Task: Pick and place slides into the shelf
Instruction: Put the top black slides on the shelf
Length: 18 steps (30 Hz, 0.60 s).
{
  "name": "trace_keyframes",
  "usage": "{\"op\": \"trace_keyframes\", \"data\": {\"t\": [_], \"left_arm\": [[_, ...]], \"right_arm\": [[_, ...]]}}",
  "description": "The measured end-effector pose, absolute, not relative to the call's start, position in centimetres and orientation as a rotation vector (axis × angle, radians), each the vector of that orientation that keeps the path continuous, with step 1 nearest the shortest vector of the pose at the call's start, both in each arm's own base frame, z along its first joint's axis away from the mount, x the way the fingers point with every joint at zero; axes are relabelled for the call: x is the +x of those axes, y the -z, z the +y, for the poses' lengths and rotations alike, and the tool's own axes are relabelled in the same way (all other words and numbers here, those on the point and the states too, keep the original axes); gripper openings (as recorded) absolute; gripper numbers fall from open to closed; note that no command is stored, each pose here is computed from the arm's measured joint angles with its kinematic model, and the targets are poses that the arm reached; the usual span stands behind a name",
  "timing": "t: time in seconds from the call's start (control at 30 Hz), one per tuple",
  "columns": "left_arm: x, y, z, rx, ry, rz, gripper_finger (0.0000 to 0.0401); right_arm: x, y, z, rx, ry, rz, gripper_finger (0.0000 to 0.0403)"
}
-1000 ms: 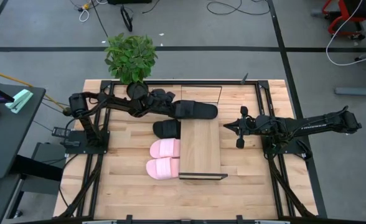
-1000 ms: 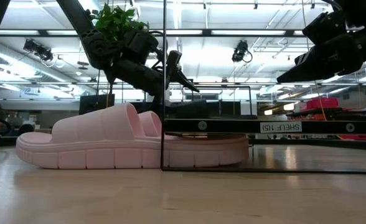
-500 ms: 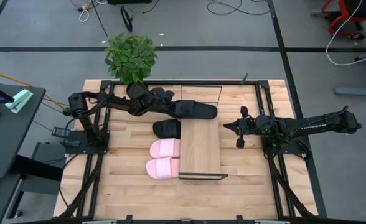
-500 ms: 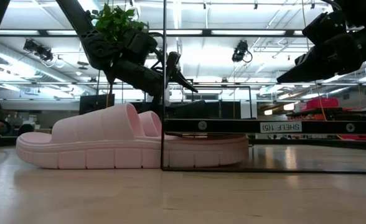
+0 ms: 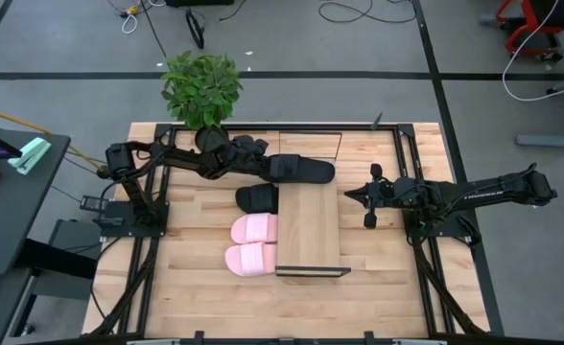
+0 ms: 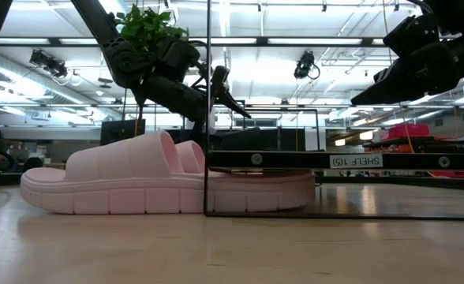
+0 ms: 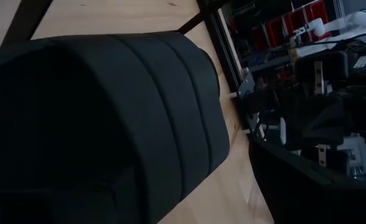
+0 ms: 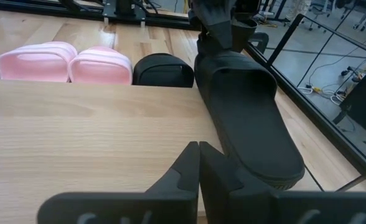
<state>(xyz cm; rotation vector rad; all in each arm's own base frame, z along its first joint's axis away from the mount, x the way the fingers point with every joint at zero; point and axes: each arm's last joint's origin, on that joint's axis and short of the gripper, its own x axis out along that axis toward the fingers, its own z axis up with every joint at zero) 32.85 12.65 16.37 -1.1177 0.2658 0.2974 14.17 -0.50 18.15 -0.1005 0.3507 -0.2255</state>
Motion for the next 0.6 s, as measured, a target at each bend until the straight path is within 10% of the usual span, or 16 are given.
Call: {"op": "trace_keyframes", "data": {"t": [0.6], "left_arm": [[32.3,-16.3,13.8,-1.186,-0.256,0.285,0.0258]], "right_arm": [[14.1,-18.0,-0.5,-0.100,0.225,0.364,0.0013]]}}
